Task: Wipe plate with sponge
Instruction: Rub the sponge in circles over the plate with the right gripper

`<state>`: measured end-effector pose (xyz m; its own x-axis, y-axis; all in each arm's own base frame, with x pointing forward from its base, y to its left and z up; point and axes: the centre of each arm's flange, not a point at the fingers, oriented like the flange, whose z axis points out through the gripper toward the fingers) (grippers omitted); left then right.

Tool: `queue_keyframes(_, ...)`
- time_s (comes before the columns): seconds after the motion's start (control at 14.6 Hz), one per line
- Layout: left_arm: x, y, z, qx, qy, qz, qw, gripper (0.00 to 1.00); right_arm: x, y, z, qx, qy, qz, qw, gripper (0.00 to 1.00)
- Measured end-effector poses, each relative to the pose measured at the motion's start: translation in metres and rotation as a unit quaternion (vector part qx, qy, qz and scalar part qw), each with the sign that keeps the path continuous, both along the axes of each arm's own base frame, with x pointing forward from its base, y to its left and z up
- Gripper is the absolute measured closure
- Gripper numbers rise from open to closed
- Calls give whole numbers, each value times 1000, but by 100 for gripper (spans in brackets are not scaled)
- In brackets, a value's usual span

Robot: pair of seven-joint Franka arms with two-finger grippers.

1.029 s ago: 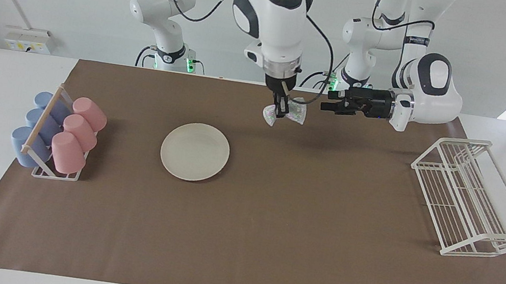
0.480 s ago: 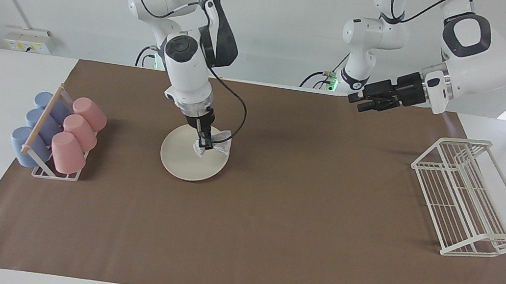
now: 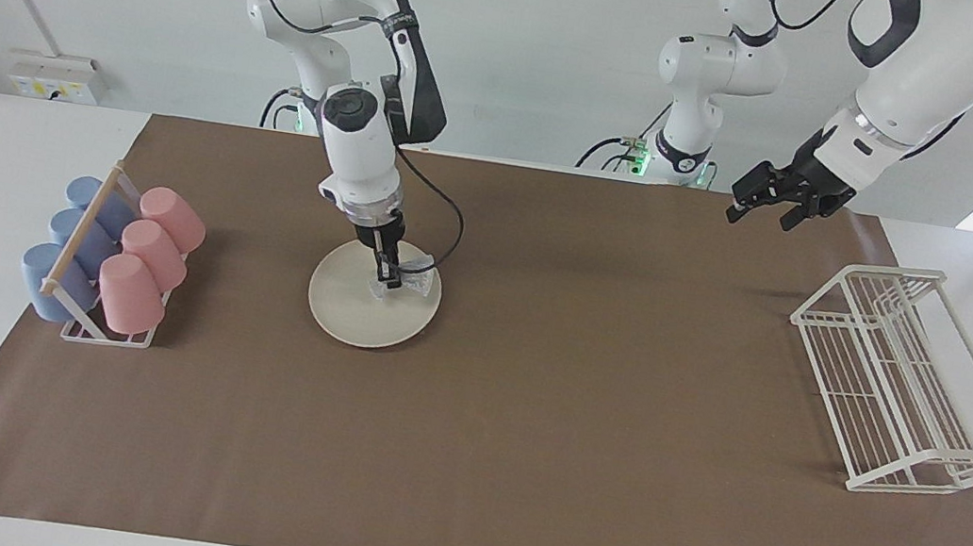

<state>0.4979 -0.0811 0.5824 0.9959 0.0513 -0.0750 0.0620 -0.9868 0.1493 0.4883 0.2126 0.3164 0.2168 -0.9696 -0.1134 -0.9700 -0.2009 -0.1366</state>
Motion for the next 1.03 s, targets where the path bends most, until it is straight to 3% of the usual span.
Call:
queue_keyframes(0.48, 2, 9, -2, 7, 0, 6, 1000, 0, -7, 4, -20, -6, -4, 23, 1000, 89)
queue_keyframes(1.03, 2, 9, -2, 7, 0, 6, 1000, 0, 15, -66, -21, -24, -6, 94, 995, 89)
